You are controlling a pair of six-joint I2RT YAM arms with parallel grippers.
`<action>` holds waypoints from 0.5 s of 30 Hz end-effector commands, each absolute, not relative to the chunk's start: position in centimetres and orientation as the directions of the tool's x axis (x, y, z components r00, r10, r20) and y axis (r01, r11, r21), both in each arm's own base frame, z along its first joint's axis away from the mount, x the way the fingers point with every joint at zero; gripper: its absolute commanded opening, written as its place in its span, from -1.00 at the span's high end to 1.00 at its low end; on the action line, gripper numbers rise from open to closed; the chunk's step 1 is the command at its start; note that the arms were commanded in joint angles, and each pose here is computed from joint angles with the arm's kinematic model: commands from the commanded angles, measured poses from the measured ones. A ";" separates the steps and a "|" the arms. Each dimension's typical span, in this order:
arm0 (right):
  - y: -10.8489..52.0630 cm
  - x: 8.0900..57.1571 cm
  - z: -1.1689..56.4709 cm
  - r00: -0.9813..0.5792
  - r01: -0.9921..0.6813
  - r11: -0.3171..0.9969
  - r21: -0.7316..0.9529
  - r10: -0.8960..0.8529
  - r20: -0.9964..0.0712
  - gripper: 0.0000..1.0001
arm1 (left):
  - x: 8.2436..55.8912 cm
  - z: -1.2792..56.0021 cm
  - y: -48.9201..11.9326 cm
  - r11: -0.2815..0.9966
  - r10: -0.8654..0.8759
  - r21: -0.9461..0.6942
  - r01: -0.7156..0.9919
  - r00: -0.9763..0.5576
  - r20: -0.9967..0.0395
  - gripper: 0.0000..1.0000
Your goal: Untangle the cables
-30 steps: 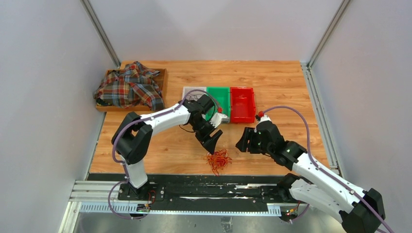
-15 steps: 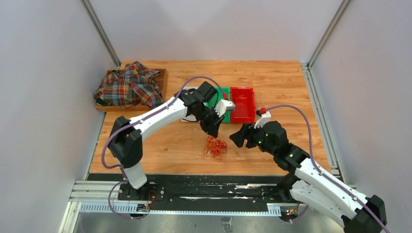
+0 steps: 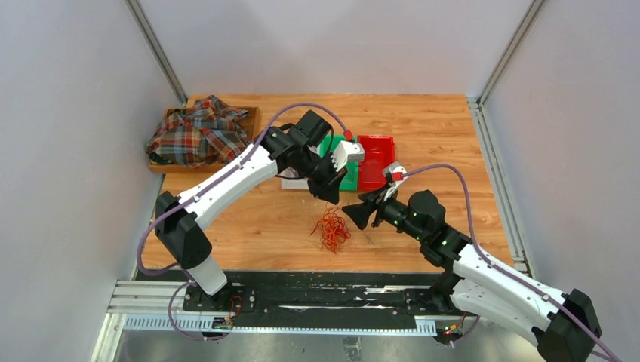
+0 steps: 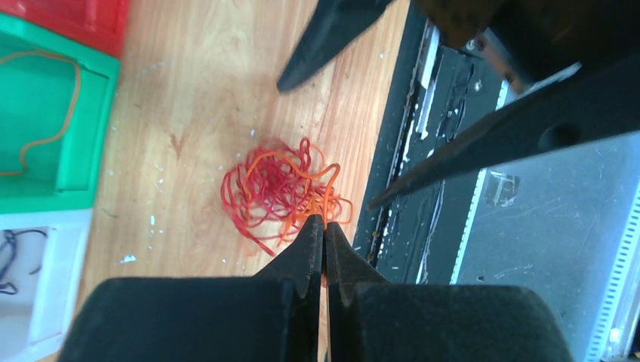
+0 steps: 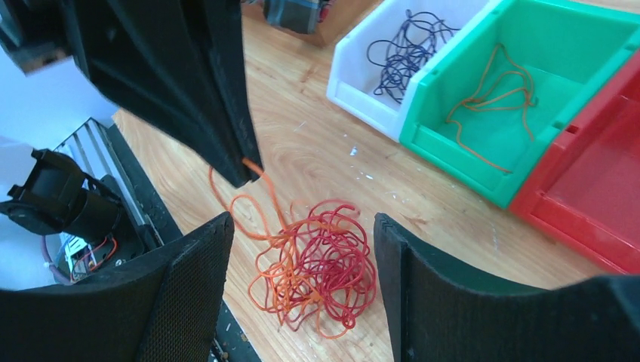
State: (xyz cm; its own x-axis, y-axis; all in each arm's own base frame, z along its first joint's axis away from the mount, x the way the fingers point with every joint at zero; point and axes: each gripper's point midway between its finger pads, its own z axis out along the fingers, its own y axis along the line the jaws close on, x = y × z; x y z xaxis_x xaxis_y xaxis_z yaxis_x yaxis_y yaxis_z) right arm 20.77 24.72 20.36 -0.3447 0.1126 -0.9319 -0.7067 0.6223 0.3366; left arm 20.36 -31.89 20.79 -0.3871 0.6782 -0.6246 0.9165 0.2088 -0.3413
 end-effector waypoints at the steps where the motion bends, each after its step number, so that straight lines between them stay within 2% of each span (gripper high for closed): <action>1: 26.3 20.3 21.3 -0.252 -0.769 0.587 0.255 0.088 -0.964 -0.37 | 20.4 24.3 -32.6 0.174 0.639 -0.319 0.932 -0.353 -0.683 0.99; 5: 27.1 20.8 21.2 -0.245 -0.750 0.614 0.248 0.090 -0.965 -0.37 | 20.0 26.3 -32.8 0.160 0.612 -0.320 0.934 -0.348 -0.710 0.99; 9: 26.7 22.6 21.1 -0.241 -0.660 0.699 0.274 0.148 -0.959 -0.36 | 19.2 27.4 -32.7 0.138 0.592 -0.338 0.931 -0.351 -0.726 0.99; 15: 27.4 24.2 22.5 -0.211 -0.620 0.721 0.309 0.226 -0.951 -0.34 | 18.3 28.8 -32.7 0.110 0.567 -0.355 0.928 -0.352 -0.745 0.99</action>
State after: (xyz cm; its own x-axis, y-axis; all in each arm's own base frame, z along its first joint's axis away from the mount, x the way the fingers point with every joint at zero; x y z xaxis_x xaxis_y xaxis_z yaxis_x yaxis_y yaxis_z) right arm 22.58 26.95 19.32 -0.2816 0.1127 -0.9529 -0.6583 0.6998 0.2773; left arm 19.97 -32.76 25.87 -0.3614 0.6106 -0.7047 0.9281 0.1629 -0.3349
